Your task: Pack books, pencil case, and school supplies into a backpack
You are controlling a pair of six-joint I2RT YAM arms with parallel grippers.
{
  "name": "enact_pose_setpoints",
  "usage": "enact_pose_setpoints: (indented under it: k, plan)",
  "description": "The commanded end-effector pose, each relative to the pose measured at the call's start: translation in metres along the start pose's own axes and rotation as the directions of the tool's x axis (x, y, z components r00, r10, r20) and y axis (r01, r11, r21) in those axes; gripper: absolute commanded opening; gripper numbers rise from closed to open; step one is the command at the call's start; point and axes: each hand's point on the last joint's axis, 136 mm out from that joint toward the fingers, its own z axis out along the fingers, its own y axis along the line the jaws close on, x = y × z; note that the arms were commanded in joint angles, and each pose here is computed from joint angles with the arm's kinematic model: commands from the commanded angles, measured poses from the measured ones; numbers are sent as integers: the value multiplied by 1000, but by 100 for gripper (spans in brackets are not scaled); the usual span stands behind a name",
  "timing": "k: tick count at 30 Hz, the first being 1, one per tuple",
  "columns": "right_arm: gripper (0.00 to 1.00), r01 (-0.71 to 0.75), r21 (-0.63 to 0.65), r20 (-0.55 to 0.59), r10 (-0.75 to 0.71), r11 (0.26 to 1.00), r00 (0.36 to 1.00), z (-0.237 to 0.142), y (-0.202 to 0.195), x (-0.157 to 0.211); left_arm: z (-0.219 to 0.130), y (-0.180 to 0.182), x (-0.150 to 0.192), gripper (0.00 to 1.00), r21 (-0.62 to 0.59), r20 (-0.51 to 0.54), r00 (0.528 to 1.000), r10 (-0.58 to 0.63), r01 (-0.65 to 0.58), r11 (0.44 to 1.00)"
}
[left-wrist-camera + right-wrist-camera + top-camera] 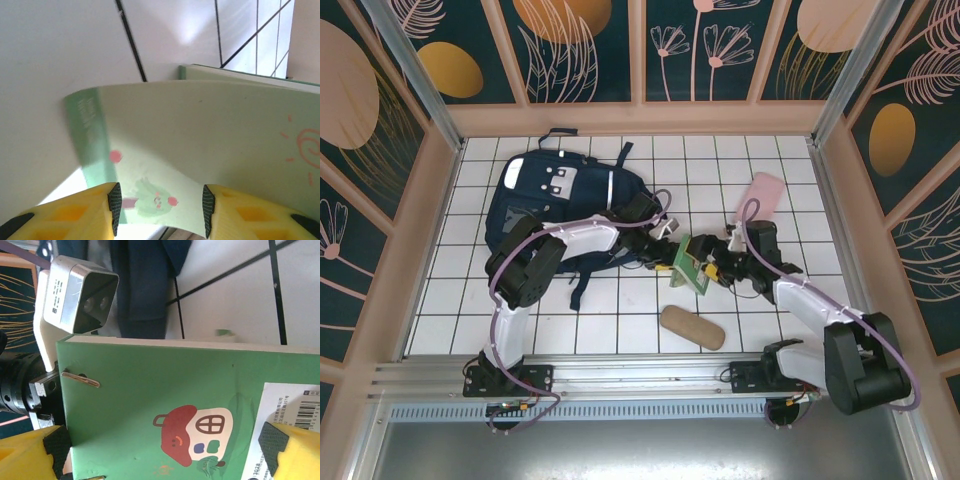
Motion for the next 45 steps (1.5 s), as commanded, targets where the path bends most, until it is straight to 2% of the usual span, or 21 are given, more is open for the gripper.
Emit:
enact_pose_setpoints:
  k: [1,6,11,15,20,28,34,39,41,45]
  plan:
    - [99,19,-30,-8,-19,999,1000,-5,10,3,-15,-71,-7,49,127,24,987,159,-161,979]
    - [99,12,-8,0,-12,1000,1000,-13,9,4,-4,-89,-1,49,149,-4,981,192,-189,971]
    - [97,-9,7,14,9,1000,1000,-19,-2,6,7,-87,1,49,153,-32,982,184,-177,972]
    - [87,-40,32,44,39,999,998,-24,-15,5,17,-75,6,49,147,-61,986,156,-146,978]
    - [75,-70,-1,59,70,998,996,-23,-19,3,26,-61,13,49,148,-90,988,124,-109,983]
    - [61,-108,2,60,107,994,992,-18,-29,3,3,-50,-3,44,126,-10,997,80,-78,989]
    - [32,-131,-14,68,132,991,989,-17,-33,5,7,-36,3,38,150,-26,999,23,-19,989]
    - [6,-128,-9,68,128,992,989,-16,-34,4,4,-38,1,37,142,-16,999,32,-29,989]
    - [1,-124,15,78,122,992,989,-16,-38,3,-5,-38,-3,39,111,8,999,47,-48,993]
    - [0,-90,73,101,82,993,991,-20,-43,0,-36,-20,-15,43,45,96,995,11,-15,999]
